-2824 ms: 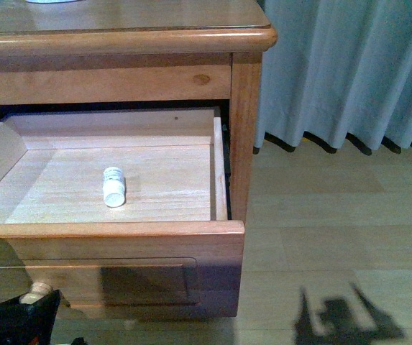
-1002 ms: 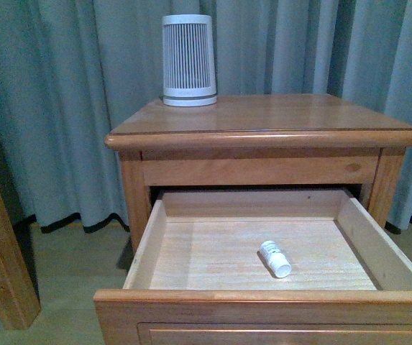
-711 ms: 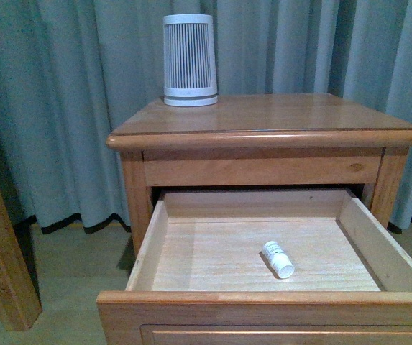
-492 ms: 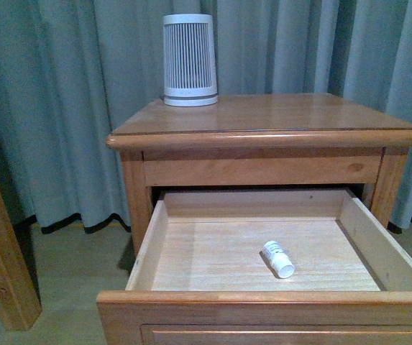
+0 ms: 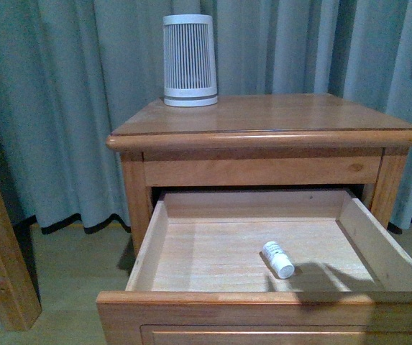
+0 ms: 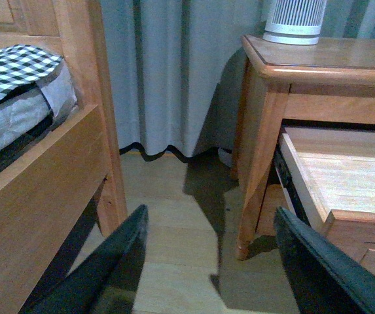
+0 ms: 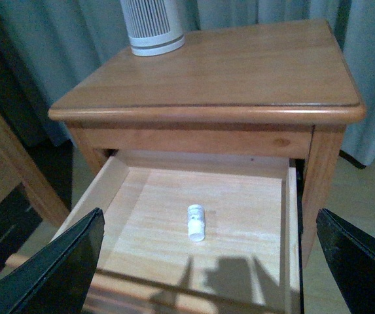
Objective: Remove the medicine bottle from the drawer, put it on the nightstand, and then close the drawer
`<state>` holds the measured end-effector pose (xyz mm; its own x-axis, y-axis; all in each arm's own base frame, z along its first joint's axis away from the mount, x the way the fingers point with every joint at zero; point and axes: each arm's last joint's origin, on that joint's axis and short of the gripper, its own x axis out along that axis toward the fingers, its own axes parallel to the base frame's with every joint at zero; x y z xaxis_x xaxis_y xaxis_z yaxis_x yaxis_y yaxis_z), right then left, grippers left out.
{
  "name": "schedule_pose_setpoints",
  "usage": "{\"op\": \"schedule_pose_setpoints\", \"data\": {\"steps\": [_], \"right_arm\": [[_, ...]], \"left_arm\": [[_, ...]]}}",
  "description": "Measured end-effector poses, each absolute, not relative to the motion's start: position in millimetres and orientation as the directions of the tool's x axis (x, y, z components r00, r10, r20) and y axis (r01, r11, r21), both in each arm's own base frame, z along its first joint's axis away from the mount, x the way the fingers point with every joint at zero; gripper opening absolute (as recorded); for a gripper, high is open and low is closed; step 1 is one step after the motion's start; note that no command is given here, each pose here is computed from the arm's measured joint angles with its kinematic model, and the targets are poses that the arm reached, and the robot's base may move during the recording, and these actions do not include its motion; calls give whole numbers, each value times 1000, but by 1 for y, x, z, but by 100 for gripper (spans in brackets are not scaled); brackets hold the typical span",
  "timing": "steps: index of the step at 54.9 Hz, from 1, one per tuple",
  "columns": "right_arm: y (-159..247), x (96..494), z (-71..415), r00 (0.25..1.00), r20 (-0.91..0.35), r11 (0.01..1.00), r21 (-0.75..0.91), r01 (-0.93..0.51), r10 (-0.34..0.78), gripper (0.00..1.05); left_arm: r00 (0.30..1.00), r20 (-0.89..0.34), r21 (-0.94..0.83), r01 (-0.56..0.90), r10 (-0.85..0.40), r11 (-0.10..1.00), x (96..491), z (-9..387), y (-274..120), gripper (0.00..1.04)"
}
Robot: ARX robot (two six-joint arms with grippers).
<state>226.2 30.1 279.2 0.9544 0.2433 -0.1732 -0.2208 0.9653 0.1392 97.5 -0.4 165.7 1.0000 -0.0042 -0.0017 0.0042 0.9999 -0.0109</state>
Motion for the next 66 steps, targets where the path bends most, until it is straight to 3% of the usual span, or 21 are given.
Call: {"op": "schedule_pose_setpoints", "data": {"steps": [11, 21, 30, 50, 66], "right_arm": [[65, 316, 266, 926, -306, 975, 68, -209, 220, 98], [93, 391, 211, 860, -482, 984, 33, -175, 169, 98], [119, 434, 145, 774, -611, 981, 17, -195, 165, 98], [141, 468, 77, 709, -686, 976, 9, -217, 164, 98], [134, 470, 71, 732, -662, 980, 12, -199, 157, 58]], "left_arm": [[1000, -1, -11, 4, -4, 1000, 97, 166, 0, 99], [1000, -2, -10, 5, -5, 1000, 97, 166, 0, 98], [1000, -1, -10, 5, -5, 1000, 97, 166, 0, 98], [1000, -2, -10, 5, -5, 1000, 97, 166, 0, 98], [1000, -2, -10, 4, -4, 1000, 97, 166, 0, 98]]}}
